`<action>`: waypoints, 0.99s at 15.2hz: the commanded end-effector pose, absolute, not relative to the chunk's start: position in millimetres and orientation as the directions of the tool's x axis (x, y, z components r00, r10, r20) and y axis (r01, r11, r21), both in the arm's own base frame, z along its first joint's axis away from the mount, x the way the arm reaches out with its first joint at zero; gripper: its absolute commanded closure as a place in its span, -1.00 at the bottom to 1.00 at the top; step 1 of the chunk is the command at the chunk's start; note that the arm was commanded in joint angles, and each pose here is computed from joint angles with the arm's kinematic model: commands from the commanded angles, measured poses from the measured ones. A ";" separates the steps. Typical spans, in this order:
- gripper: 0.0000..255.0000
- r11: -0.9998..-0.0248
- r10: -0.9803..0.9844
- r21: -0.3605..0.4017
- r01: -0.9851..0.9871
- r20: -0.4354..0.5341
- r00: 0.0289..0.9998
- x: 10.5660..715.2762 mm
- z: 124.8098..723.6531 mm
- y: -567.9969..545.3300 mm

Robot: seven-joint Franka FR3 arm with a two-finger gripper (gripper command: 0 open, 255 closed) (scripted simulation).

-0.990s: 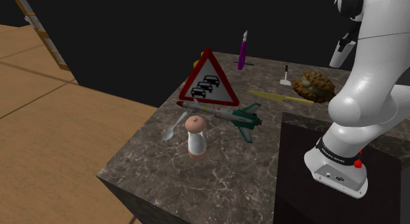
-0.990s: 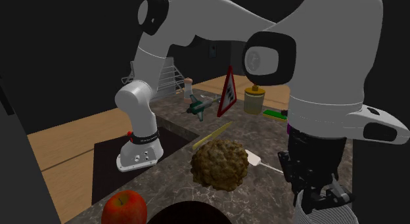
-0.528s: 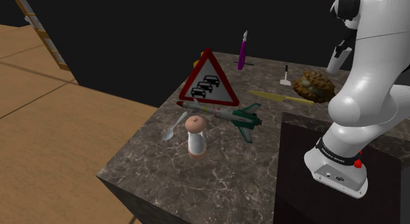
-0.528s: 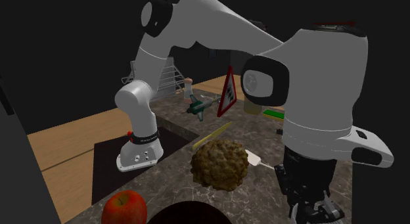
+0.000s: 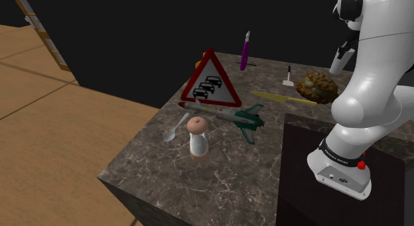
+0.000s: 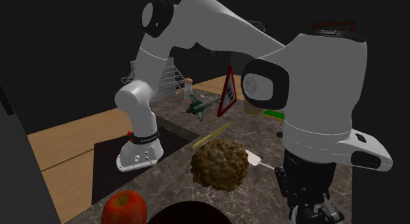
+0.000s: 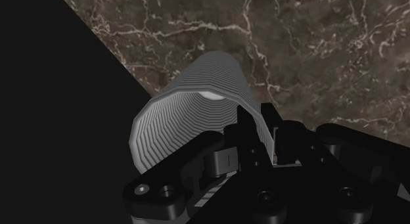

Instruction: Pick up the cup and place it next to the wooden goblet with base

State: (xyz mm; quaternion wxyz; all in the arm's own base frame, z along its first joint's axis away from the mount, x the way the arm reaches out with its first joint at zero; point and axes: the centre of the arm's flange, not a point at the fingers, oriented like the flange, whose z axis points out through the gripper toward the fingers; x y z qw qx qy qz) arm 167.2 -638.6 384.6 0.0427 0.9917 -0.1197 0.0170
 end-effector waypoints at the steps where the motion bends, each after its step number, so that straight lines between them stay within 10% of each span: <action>1: -1.00 -0.968 -0.236 0.081 -0.239 0.044 0.971 167.2 384.7 -638.7; 15: -1.00 -0.968 -0.236 0.081 -0.239 0.044 0.971 166.1 434.4 -634.2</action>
